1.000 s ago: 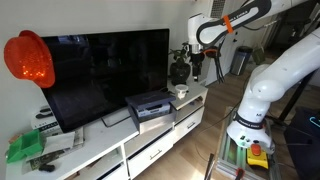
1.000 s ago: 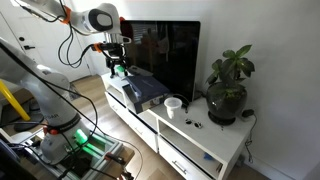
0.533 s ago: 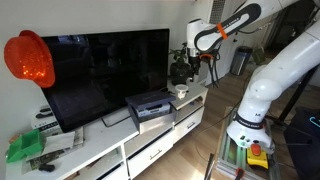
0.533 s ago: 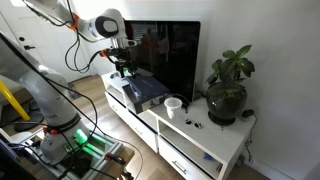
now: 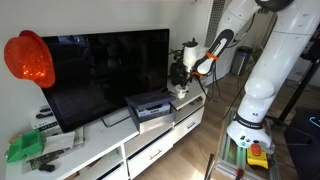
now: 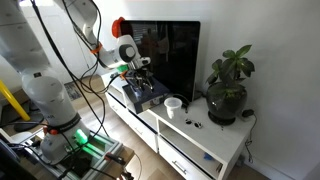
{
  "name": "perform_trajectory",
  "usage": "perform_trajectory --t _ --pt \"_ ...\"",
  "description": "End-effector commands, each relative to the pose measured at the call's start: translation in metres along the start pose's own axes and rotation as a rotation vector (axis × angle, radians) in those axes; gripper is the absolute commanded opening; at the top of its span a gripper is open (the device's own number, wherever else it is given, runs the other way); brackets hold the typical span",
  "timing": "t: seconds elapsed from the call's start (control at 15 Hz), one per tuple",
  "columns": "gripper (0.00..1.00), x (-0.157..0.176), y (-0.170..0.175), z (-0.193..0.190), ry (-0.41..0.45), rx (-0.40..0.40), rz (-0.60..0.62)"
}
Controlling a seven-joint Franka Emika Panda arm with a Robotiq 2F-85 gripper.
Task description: Remove the lid from the clear cup and put it on the television stand top
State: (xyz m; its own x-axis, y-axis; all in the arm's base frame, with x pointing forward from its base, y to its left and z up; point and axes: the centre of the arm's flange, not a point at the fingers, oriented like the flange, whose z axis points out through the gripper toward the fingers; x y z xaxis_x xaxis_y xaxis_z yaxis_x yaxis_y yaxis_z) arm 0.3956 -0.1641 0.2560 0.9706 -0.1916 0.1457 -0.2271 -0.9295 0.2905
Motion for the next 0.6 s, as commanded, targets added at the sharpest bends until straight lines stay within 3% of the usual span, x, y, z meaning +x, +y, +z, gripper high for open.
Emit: perform_trajectory --t 0.0,0.53 --pt "1.0 0.019 0.0 0.053 0.04 -0.043 0.026" --pt "1.0 0.048 0.01 0.109 -0.023 -0.125 0.051"
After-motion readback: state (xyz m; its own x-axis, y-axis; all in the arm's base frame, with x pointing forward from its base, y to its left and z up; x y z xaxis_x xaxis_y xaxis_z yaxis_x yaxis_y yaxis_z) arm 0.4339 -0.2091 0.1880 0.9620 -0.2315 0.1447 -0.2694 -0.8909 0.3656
